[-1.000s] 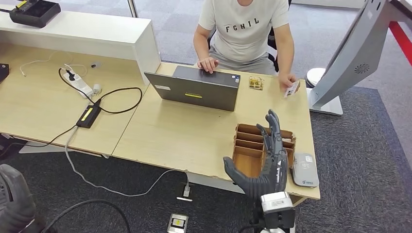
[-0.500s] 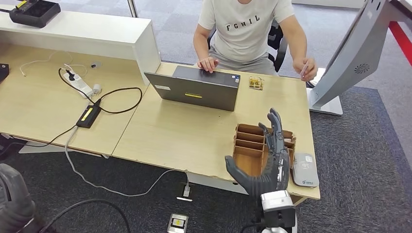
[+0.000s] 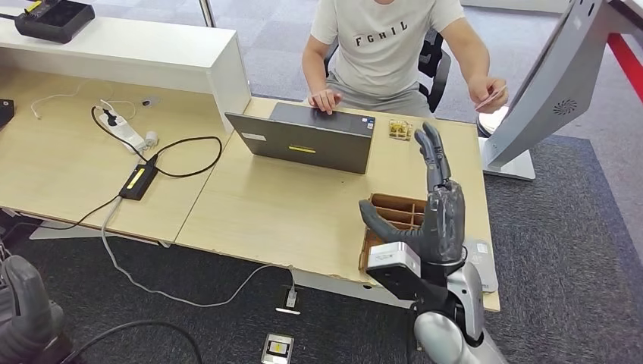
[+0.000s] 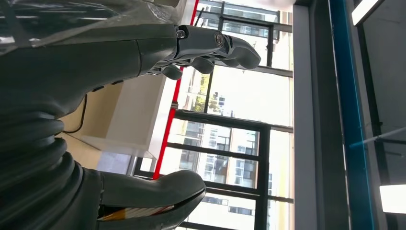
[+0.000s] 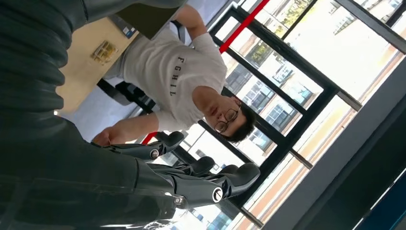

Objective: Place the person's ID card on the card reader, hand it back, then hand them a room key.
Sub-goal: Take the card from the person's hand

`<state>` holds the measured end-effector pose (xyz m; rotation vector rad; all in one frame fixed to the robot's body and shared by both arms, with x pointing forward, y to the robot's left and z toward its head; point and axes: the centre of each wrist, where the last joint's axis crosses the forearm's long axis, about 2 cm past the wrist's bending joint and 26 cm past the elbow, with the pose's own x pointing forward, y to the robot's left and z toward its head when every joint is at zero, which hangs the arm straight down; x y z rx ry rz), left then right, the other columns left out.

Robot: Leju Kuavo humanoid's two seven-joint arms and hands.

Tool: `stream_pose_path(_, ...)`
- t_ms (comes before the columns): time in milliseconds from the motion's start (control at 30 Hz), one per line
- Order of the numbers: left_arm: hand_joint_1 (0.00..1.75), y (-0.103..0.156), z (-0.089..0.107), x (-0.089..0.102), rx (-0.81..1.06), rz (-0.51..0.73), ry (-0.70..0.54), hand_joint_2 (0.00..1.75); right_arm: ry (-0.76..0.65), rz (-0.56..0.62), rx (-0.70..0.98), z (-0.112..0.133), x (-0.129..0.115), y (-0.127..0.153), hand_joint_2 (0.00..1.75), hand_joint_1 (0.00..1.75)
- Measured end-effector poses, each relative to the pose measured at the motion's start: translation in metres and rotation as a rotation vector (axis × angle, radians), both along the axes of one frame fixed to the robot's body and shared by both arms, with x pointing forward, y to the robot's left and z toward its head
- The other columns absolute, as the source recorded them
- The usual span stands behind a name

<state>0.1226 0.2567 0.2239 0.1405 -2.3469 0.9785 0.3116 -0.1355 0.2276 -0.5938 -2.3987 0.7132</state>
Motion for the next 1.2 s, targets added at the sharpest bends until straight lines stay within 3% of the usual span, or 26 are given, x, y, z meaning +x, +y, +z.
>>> stream_pose_path(333,0.03,0.006,-0.006,0.004,-0.014,0.003,-0.011,1.75,-0.063,-0.194,-0.294,0.016,0.048,-0.006,1.75,0.00)
stream_pose_path(667,0.03,0.008,-0.014,0.006,-0.061,-0.018,-0.017,1.75,-0.017,-0.407,-0.592,0.022,0.090,-0.008,1.75,0.00)
stream_pose_path(1200,0.03,0.011,-0.024,0.014,-0.125,0.007,0.021,1.75,0.163,-0.642,-0.818,0.004,0.120,-0.041,1.75,0.00)
